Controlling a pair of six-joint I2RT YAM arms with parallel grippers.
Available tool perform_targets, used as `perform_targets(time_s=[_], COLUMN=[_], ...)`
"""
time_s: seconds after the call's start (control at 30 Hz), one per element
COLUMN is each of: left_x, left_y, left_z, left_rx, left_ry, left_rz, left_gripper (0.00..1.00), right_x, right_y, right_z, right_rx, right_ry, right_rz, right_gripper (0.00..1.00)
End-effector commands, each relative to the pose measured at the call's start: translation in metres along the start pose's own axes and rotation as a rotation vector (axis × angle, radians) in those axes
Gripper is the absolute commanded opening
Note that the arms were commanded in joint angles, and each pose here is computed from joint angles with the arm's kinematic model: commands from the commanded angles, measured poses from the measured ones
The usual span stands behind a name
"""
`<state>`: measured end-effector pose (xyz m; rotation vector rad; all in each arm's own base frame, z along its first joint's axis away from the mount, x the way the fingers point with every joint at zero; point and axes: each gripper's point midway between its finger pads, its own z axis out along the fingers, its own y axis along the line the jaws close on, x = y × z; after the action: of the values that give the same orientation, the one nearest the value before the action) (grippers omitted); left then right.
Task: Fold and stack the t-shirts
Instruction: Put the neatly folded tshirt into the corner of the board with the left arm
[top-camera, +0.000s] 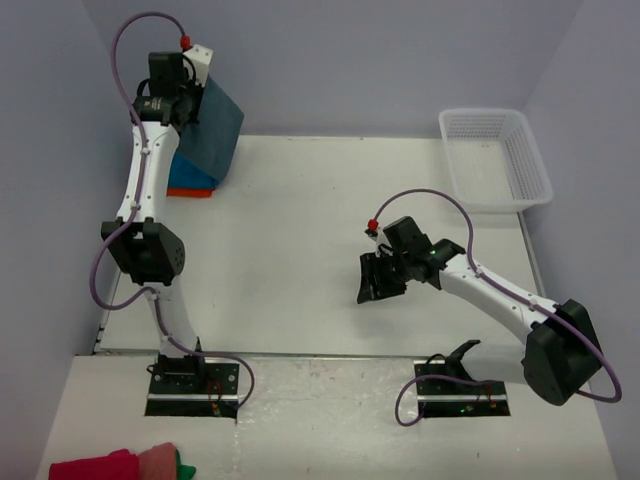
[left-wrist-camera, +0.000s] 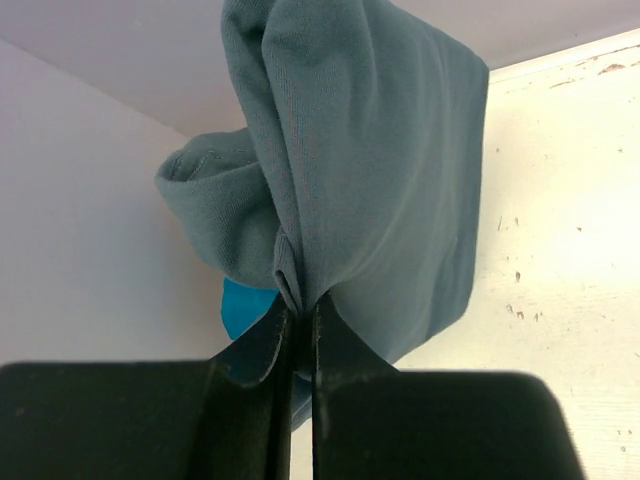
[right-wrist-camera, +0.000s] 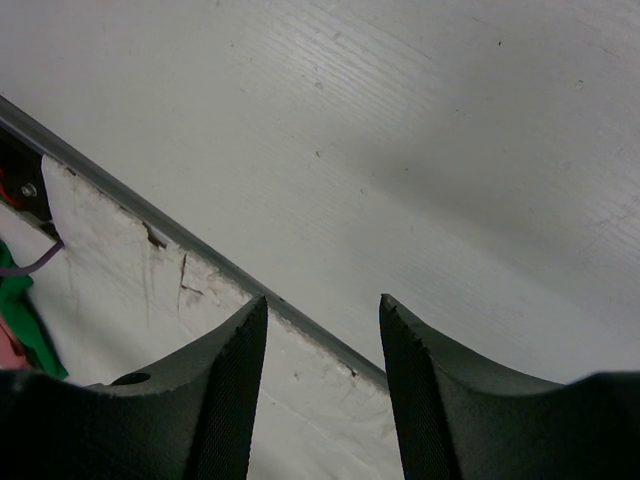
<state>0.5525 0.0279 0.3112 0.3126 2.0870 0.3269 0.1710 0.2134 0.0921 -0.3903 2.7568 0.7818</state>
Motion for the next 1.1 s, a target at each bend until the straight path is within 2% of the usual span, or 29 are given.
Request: perform_targets(time_s=[0.0, 0.43, 0.63, 0.7, 1.07], left_x=[-0.02, 0.018, 0.062, 0.066, 0.111], left_y=[0.033, 0.053, 0.052, 0.055, 0.108], left_z=[-0.007, 0.03, 0.071, 0.076, 0.092], left_rx=[-0.069, -0.095, -0.08, -0.091, -0.207], left_ry=[-0.073, -0.003, 0.083, 0.079, 0.112], left_rz=[-0.006, -0.039, -0.063, -0.076, -0.177], left_gripper=[0.0, 0.0, 0.0, 0.0, 0.0], right_x=[-0.003, -0.004, -0.012, -0.013, -0.018], right_y=[0.003, 0.007, 0.01, 0.009, 0.005], right_z=[-0.005, -0.012, -0.02, -0.018, -0.005], right_rx=[0.002, 0.003, 0.019, 0.028, 0.061], right_ry=[-0.017, -0.009, -0.024, -0.008, 0.052], right_rz=[-0.005, 0.002, 0.003, 0.002, 0.023], right_gripper=[0.5, 0.51, 0.51, 0.51, 0.51])
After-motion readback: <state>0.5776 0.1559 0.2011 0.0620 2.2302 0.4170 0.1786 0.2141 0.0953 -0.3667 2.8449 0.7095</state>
